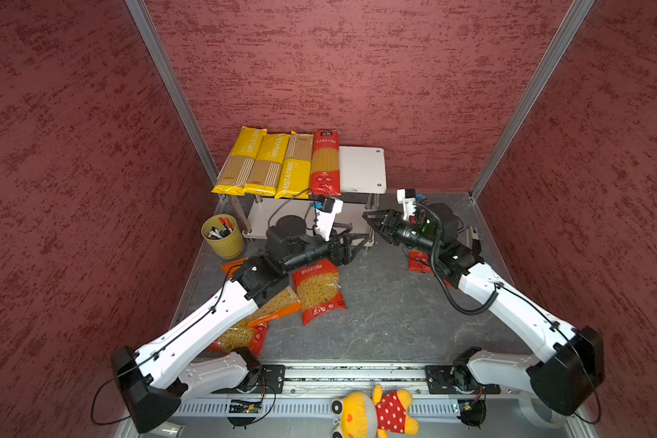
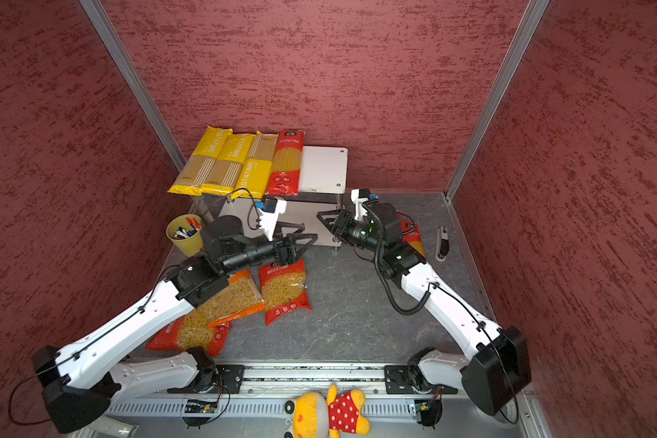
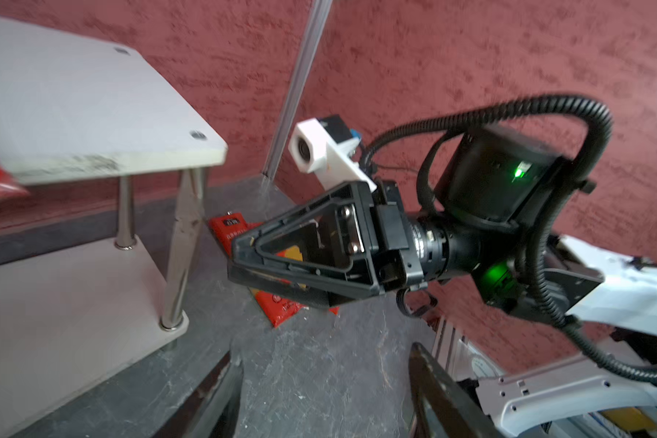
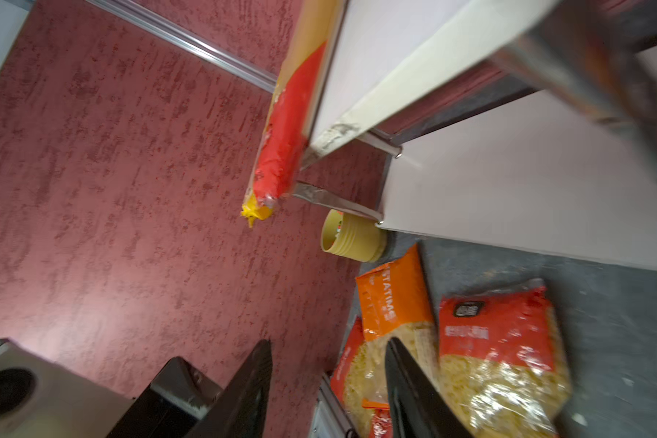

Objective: Place and organize the pasta boxes and bags onto the shelf
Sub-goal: 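Open both grippers and draw them back from the shelf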

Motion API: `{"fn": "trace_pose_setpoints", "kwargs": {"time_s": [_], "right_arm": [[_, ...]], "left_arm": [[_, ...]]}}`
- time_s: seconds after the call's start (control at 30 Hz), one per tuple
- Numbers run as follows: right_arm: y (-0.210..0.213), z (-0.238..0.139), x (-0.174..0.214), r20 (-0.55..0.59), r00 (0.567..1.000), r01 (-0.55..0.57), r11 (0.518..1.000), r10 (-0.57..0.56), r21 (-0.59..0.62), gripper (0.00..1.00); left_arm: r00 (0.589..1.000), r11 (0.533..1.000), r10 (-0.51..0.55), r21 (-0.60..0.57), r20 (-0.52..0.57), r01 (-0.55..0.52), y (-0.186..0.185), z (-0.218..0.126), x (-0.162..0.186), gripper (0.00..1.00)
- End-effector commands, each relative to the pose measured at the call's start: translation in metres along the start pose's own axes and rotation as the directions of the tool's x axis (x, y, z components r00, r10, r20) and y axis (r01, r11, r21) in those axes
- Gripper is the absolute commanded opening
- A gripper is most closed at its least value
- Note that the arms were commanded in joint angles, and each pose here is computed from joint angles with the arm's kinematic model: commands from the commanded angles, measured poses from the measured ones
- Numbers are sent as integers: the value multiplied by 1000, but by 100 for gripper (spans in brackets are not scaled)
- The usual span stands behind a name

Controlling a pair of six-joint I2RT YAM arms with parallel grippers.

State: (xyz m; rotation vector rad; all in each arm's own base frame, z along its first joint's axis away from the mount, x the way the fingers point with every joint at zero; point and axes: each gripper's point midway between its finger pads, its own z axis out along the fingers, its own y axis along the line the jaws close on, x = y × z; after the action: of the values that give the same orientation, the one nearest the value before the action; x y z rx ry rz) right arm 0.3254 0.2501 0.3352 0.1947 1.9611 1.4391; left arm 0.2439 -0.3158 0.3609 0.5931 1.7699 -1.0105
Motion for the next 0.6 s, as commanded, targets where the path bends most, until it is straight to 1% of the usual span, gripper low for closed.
{"fn": "trace_pose_setpoints", "kwargs": {"time_s": [0.0, 0.07, 0.13, 0.2, 0.3, 0.43, 0.57], "right_arm": [[-78, -23, 0, 25, 999, 13, 966, -20, 258, 50], [-122, -39, -4, 44, 999, 7, 925, -26, 380, 50], [-164, -52, -10, 64, 997, -3, 879, -31, 477, 50], [-206, -66, -18, 71, 996, -3, 804, -49, 594, 49], [-249, -72, -31, 55, 993, 34, 694, -106, 720, 48], [-285, -68, -48, 29, 987, 68, 581, -158, 811, 45], [-307, -59, -67, 7, 980, 96, 498, -201, 862, 45]], "left_arm": [[993, 990, 117, -82, -18, -118, 2, 32, 27, 69], [991, 991, 116, -65, -62, -120, -3, 53, 56, 69], [990, 993, 98, -52, -101, -103, -5, 71, 84, 69], [986, 995, 87, -43, -140, -94, -5, 88, 110, 69], [979, 996, 54, -60, -196, -67, 3, 105, 143, 69], [974, 996, 13, -79, -227, -32, 14, 117, 167, 69], [961, 993, -20, -119, -276, -14, 30, 122, 190, 69]]}}
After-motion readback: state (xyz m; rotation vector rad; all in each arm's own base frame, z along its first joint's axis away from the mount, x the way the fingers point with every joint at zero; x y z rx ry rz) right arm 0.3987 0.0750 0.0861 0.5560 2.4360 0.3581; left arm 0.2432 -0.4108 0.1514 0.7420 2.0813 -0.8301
